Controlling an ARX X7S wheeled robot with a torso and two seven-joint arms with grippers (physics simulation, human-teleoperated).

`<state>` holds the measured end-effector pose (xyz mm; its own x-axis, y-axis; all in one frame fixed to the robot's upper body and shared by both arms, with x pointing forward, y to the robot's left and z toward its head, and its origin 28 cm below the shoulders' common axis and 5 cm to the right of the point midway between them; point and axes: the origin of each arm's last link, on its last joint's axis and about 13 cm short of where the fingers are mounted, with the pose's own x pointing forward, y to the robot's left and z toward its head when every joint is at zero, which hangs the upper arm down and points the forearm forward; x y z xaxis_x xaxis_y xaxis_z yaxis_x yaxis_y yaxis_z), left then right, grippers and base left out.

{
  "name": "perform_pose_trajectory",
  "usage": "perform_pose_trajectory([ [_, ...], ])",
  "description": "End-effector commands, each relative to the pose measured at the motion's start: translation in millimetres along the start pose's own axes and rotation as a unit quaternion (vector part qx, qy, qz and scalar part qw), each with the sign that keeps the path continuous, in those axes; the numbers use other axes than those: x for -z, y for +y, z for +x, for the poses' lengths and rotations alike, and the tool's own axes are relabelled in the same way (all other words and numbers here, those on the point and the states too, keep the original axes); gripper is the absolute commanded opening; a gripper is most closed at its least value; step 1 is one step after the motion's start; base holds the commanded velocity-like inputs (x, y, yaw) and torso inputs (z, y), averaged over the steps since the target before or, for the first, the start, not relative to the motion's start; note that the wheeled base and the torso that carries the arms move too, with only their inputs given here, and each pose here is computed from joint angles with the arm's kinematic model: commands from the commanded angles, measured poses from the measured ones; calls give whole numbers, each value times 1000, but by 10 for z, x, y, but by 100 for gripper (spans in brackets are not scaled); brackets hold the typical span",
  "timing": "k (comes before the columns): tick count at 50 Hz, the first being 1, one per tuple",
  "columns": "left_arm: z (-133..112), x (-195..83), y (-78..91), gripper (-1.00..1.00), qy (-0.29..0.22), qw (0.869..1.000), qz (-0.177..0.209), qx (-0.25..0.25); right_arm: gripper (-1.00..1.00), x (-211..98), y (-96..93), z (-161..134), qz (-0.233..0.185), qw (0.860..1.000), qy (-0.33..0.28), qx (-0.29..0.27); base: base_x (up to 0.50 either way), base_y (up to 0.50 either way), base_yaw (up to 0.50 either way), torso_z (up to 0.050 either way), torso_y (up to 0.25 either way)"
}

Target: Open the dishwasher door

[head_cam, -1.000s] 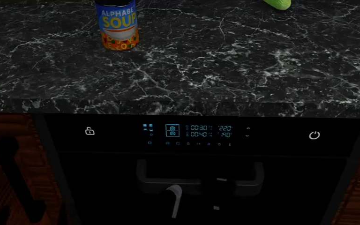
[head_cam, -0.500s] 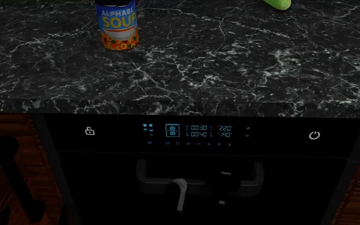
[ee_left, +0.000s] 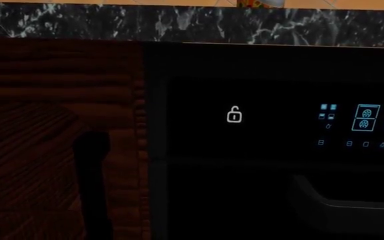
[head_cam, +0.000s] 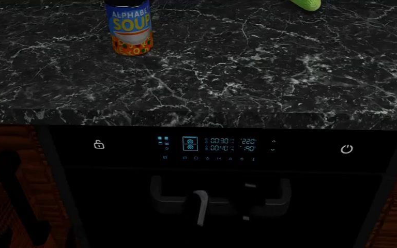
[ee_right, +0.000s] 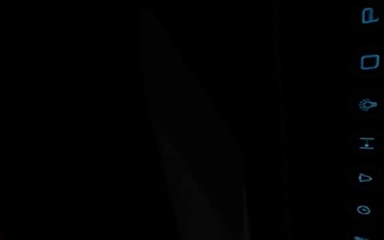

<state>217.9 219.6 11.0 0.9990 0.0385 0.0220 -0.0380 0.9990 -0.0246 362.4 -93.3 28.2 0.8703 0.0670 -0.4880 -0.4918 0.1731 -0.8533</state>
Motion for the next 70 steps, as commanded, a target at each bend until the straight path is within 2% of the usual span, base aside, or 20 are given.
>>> perform_pose_trajectory([
  [1, -5, 3, -1, 100, 0, 1000, 0, 1, 100, -19, -75, 9, 14, 1000, -7, -23, 0, 0, 0, 0, 0],
  [19, 6, -11, 6, 100, 0, 1000, -2, 0, 100, -39, -100, 12, 17, 998, -10, -53, 0, 0, 0, 0, 0],
  [20, 6, -9, 6, 100, -1, 1000, -2, 0, -100, -40, -103, 13, 18, 998, -11, -53, 0, 0, 0, 0, 0],
  [41, -2, 0, 8, 100, -1, 1000, -1, 0, -100, -63, 2, 15, 20, 998, -38, -49, 0, 1, 2, 0, 0],
  [57, -12, -38, 13, 100, -7, 1000, -1, -3, -100, -67, 163, 3, 10, 998, -53, -42, 1, 2, 3, -1, 0],
  [70, -24, -88, 36, 100, -15, 1000, -3, -9, -100, -79, 379, -24, -1, 996, -75, -49, 0, 3, 4, -2, 0],
])
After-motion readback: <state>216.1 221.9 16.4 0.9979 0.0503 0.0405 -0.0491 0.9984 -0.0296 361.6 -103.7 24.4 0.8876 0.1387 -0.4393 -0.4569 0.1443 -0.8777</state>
